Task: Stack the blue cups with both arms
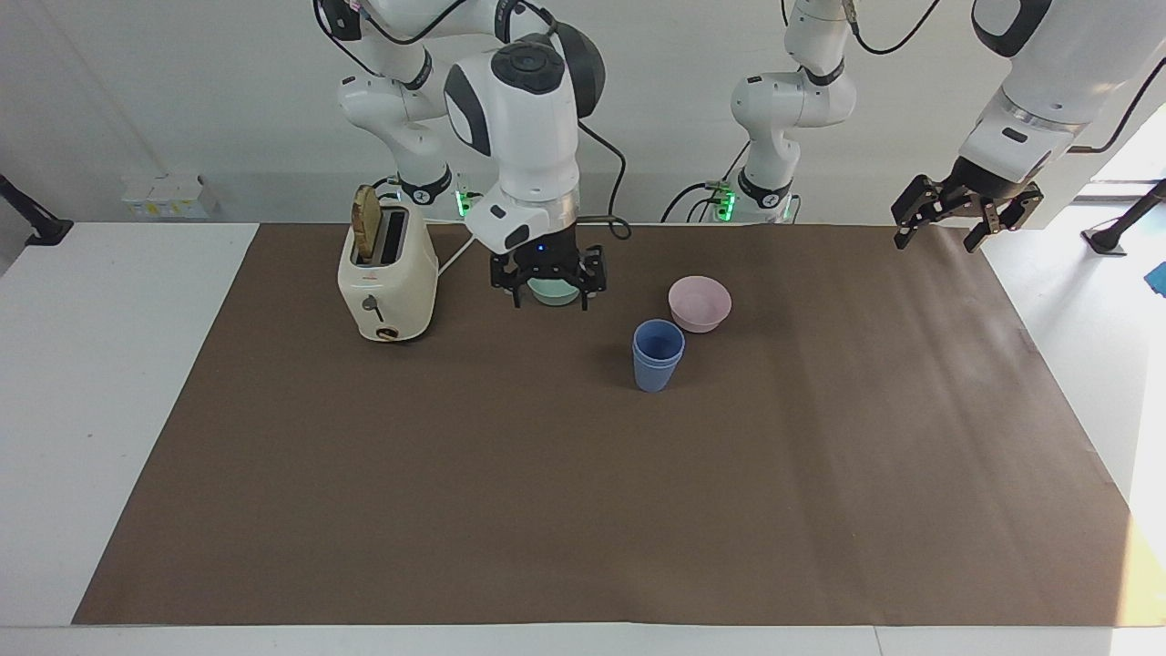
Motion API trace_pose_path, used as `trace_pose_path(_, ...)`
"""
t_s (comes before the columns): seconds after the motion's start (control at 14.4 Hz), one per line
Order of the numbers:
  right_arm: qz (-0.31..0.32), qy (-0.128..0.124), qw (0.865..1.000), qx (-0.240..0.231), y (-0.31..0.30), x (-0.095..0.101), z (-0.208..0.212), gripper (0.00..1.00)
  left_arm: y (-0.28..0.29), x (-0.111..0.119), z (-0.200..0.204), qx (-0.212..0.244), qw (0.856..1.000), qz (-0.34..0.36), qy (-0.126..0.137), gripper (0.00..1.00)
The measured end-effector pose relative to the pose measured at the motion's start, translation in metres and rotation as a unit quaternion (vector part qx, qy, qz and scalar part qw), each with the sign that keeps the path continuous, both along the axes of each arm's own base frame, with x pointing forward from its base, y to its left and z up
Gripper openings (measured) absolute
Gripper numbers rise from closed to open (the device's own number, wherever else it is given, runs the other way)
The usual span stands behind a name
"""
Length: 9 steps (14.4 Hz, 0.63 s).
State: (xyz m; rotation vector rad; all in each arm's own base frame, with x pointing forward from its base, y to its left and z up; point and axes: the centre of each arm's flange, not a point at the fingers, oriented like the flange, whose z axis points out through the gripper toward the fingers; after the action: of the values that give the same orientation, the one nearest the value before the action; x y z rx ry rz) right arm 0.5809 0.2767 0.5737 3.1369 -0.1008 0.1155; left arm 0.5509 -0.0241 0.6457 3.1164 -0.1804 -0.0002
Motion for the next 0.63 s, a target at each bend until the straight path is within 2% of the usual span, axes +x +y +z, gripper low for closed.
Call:
trace_pose_path(0.14, 0.014, -0.013, 1.000, -0.008, -0.051, 0.003, 0.037, 1.00, 0.000, 0.000, 0.000, 0.000, 1.000, 0.000, 0.000, 1.00)
trace_pose_path(0.28, 0.031, -0.007, 0.999, -0.021, -0.097, -0.002, 0.061, 1.00, 0.000, 0.000, 0.000, 0.000, 1.000, 0.000, 0.000, 1.00)
trace_pose_path(0.42, 0.036, 0.003, 0.999, -0.028, -0.119, -0.008, 0.070, 1.00, 0.000, 0.000, 0.000, 0.000, 1.000, 0.000, 0.000, 1.00)
trace_pose_path(0.63, 0.031, 0.006, 0.999, -0.026, -0.157, -0.002, 0.074, 1.00, 0.000, 0.000, 0.000, 0.000, 1.000, 0.000, 0.000, 1.00)
